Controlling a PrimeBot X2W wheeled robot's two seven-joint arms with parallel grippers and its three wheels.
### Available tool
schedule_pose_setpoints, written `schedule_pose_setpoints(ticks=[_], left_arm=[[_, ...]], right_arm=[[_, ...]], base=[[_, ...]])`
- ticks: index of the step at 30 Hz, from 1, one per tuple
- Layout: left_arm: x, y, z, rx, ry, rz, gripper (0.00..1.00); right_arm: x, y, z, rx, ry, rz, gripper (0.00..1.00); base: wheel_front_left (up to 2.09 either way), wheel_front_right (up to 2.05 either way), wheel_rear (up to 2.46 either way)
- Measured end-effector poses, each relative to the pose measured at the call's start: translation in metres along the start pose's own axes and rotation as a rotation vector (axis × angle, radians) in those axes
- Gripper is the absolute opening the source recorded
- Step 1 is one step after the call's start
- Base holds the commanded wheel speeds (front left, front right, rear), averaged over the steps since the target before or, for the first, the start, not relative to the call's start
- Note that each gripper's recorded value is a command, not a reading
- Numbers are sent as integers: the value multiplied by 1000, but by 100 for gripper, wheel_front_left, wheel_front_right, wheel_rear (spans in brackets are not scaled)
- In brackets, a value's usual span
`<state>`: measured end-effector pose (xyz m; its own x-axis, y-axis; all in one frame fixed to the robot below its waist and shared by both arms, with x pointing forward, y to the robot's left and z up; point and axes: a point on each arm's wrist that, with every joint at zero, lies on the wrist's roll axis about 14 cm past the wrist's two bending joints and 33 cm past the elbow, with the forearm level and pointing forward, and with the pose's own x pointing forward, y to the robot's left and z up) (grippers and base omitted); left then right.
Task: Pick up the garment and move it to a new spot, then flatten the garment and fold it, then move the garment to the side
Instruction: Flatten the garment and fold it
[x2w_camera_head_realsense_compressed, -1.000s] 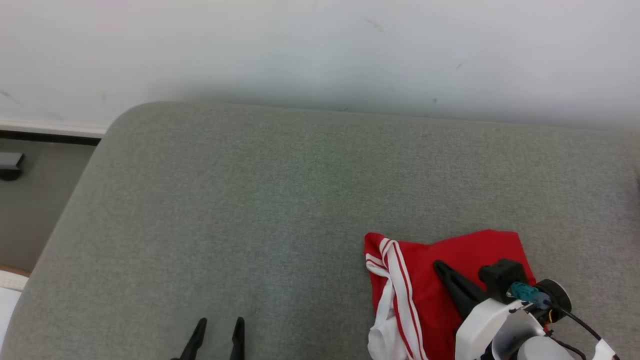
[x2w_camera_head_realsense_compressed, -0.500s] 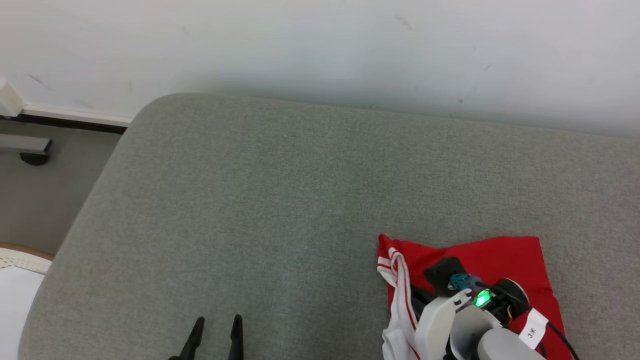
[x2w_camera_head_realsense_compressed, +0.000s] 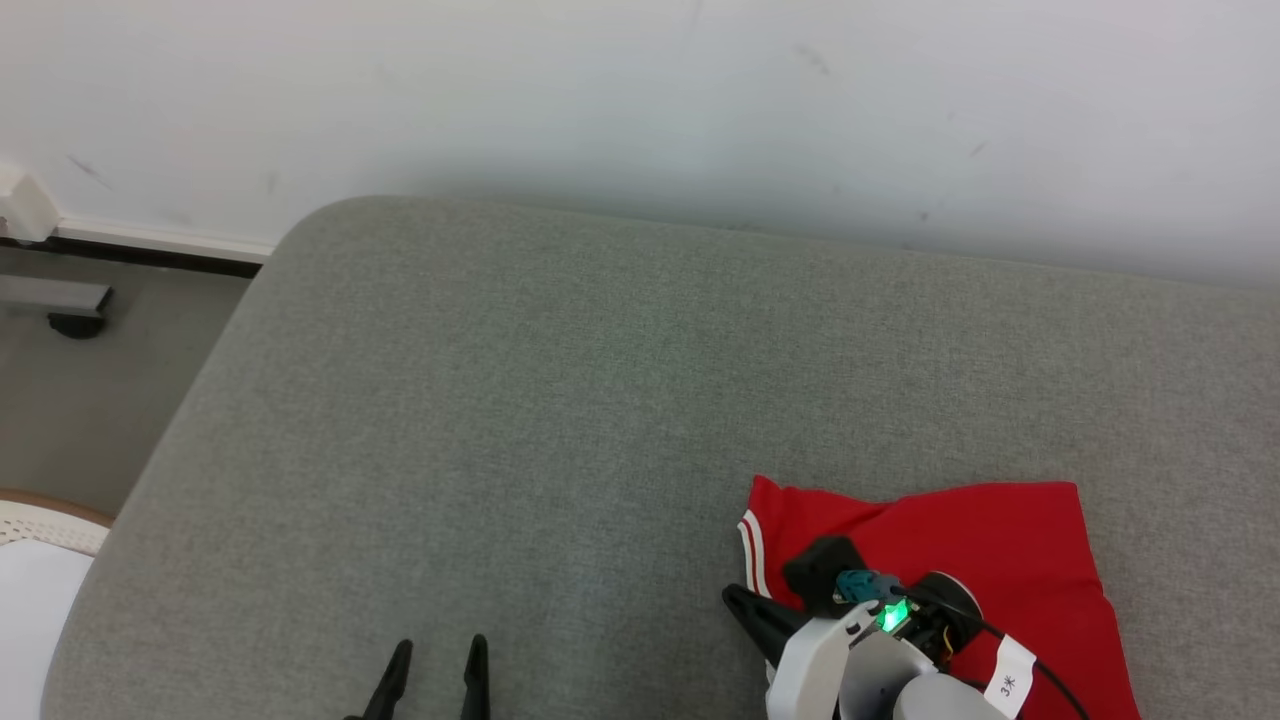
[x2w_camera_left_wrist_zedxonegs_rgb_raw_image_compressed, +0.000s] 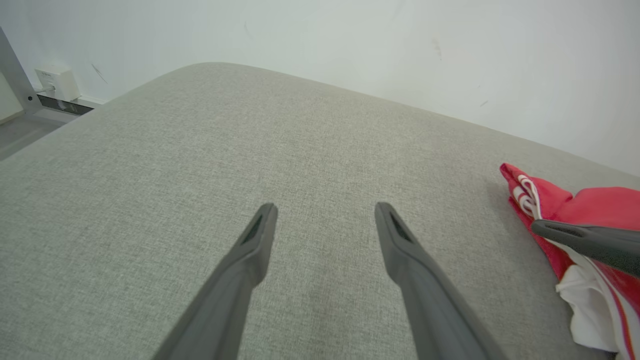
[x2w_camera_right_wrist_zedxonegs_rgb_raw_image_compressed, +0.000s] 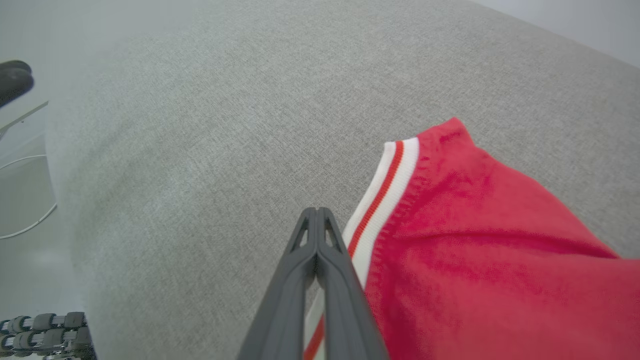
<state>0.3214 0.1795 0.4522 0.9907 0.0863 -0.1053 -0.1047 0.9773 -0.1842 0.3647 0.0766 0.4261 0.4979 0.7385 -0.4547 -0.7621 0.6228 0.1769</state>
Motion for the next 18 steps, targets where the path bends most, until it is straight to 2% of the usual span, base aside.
schedule_pose_setpoints(ticks=[5,6,8,10,11,12,18], left_arm=[[1,1,4,0,-14,0,100],[0,2,5,-1,-17,0,100],[-1,3,5,-1,-19,1,100],[-3,3,5,6,-21,-1,100],[-4,3,6,7,-23,-2,100],[-5,2,7,8,-26,-4,100],[-5,-4,16,39,-60,-38,100]], right_arm=[[-4,4,15,35,-96,6,0],[-7,2,23,41,-134,-3,5],[-16,-6,35,53,-209,-30,26],[-29,-19,42,80,-277,-70,62],[-39,-29,44,82,-308,-101,93],[-49,-40,46,75,-336,-133,100],[-125,-100,41,90,-492,-357,100]], base=[[0,0,0],[0,0,0],[0,0,0],[0,0,0],[0,0,0],[0,0,0],[0,0,0]])
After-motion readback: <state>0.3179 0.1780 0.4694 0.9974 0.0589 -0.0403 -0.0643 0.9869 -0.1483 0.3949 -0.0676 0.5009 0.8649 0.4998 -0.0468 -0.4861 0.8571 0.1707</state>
